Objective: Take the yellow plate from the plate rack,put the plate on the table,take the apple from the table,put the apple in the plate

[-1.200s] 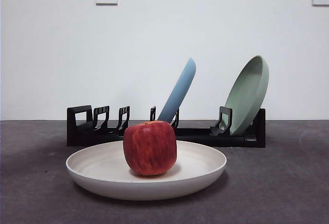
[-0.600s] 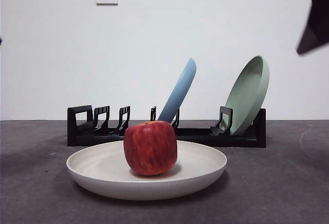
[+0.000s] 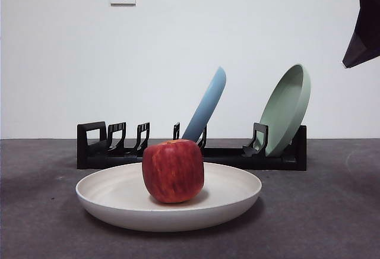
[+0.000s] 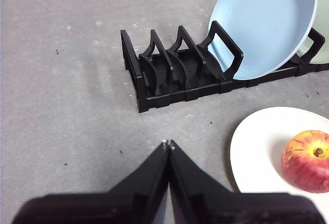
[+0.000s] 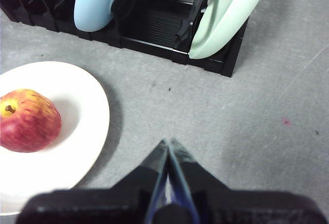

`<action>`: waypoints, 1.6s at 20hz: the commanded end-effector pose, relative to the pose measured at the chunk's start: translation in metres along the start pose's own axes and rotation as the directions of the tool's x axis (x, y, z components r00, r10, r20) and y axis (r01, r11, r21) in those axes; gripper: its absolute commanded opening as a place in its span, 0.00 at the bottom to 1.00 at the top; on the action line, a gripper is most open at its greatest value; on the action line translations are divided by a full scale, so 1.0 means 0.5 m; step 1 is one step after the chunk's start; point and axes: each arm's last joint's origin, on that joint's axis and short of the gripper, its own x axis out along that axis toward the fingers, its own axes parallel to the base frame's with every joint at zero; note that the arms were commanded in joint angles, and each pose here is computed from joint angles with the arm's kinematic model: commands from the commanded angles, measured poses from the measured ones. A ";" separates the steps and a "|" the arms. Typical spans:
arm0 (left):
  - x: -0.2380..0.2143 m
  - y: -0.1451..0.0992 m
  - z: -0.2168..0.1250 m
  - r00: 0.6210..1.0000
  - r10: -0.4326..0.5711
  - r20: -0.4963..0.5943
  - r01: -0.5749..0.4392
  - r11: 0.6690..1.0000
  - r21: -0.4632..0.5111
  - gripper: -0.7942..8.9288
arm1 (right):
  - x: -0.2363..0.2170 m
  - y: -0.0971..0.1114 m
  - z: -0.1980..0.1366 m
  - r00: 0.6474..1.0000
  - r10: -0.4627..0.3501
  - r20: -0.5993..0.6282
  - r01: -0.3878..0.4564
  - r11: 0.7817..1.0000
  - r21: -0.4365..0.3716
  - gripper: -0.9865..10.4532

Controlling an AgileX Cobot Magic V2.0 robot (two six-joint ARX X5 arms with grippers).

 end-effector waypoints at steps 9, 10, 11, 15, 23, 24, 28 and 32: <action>-0.126 0.011 -0.015 0.957 0.092 0.274 -0.110 0.992 0.054 0.08 | 0.001 0.000 -0.001 1.000 -0.002 0.003 0.002 1.000 0.010 0.09; -0.130 0.016 -0.025 0.945 0.128 0.301 -0.151 0.987 0.054 0.08 | 0.001 0.000 -0.001 1.000 -0.002 0.003 0.002 1.000 0.010 0.09; -0.126 0.022 -0.039 0.934 0.162 0.319 -0.189 0.980 0.055 0.08 | 0.001 0.000 -0.001 1.000 -0.002 0.003 0.002 1.000 0.010 0.09; -0.070 0.047 -0.115 0.900 0.247 0.359 -0.280 0.959 0.041 0.08 | 0.001 0.000 -0.001 1.000 -0.002 0.003 0.002 1.000 0.010 0.09; -0.002 0.063 -0.221 0.908 0.270 0.321 -0.285 0.959 -0.001 0.08 | 0.001 0.000 -0.001 1.000 -0.002 0.002 0.002 1.000 0.010 0.09; 0.001 0.063 -0.228 0.909 0.272 0.316 -0.284 0.959 -0.009 0.08 | 0.001 0.000 -0.001 1.000 -0.002 0.003 0.002 1.000 0.010 0.09; 0.007 0.063 -0.248 0.919 0.272 0.284 -0.279 0.960 -0.015 0.08 | 0.001 0.000 -0.001 1.000 -0.002 0.003 0.002 1.000 0.010 0.09; 0.007 0.062 -0.256 0.928 0.270 0.255 -0.274 0.961 -0.019 0.08 | 0.001 0.000 -0.001 1.000 -0.002 0.002 0.002 1.000 0.010 0.09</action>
